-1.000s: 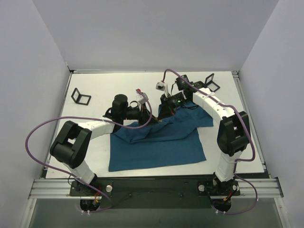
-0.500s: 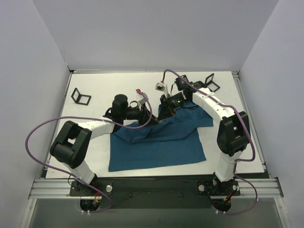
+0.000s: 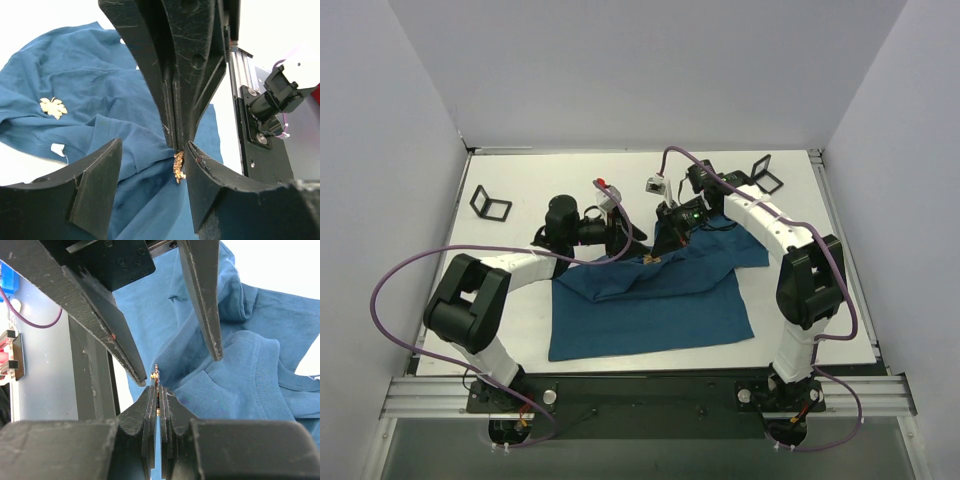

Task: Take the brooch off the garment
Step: Open the brooch over the flattened clothing.

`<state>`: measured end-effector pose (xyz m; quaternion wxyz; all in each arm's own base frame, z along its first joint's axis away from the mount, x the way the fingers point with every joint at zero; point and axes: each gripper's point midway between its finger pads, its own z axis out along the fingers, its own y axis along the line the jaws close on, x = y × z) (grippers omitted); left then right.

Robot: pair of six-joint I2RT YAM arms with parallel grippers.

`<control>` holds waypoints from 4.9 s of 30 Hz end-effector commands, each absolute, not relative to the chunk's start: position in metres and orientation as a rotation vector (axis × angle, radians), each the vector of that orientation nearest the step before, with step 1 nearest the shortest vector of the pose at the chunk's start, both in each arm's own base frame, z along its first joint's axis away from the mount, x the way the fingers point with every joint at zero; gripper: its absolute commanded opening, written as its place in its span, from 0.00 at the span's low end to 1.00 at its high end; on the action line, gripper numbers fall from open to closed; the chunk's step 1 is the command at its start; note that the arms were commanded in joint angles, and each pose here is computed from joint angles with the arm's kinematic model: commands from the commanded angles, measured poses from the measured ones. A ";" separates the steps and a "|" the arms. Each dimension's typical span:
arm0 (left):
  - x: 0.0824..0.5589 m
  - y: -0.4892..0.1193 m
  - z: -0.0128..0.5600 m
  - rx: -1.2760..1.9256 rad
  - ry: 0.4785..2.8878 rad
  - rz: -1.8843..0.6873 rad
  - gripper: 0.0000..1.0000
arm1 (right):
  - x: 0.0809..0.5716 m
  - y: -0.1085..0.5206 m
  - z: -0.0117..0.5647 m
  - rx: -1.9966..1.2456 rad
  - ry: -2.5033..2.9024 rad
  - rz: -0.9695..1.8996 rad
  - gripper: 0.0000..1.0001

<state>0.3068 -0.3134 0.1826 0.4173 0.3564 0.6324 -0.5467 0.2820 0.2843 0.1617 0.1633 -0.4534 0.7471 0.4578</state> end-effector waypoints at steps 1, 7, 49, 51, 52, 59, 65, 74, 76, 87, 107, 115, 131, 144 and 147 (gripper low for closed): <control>0.301 -0.314 0.200 0.933 1.499 -1.385 0.63 | 0.272 0.290 0.186 -1.313 2.060 1.372 0.00; 0.301 -0.315 0.199 0.935 1.499 -1.380 0.64 | 0.272 0.290 0.184 -1.314 2.065 1.371 0.00; 0.293 -0.328 0.175 1.037 1.545 -1.334 0.58 | 0.277 0.283 0.192 -1.285 2.046 1.370 0.00; 0.293 -0.328 0.176 1.038 1.542 -1.332 0.57 | 0.277 0.283 0.192 -1.285 2.045 1.372 0.00; 0.293 -0.328 0.176 1.040 1.544 -1.333 0.57 | 0.277 0.282 0.193 -1.283 2.046 1.371 0.00; 0.290 -0.329 0.177 1.053 1.536 -1.346 0.54 | 0.279 0.281 0.193 -1.277 2.047 1.366 0.00; 0.287 -0.331 0.176 1.070 1.535 -1.348 0.52 | 0.279 0.281 0.193 -1.276 2.049 1.363 0.00; 0.287 -0.331 0.174 1.072 1.542 -1.348 0.49 | 0.279 0.281 0.192 -1.275 2.052 1.364 0.00; 0.287 -0.332 0.176 1.074 1.538 -1.348 0.48 | 0.280 0.281 0.191 -1.275 2.055 1.363 0.00; 0.294 -0.332 0.174 1.040 1.567 -1.313 0.38 | 0.278 0.282 0.190 -1.281 2.057 1.365 0.00; 0.308 -0.332 0.165 0.996 1.629 -1.266 0.30 | 0.279 0.282 0.181 -1.291 2.084 1.343 0.00; 0.312 -0.332 0.168 1.017 1.643 -1.243 0.26 | 0.282 0.281 0.186 -1.290 2.084 1.309 0.00; 0.322 -0.332 0.171 1.014 1.725 -1.160 0.24 | 0.282 0.289 0.187 -1.315 2.081 1.311 0.00; 0.322 -0.333 0.197 0.956 1.704 -1.151 0.22 | 0.279 0.293 0.189 -1.343 2.064 1.282 0.00; 0.324 -0.332 0.204 0.920 1.693 -1.144 0.20 | 0.275 0.294 0.190 -1.359 2.056 1.281 0.00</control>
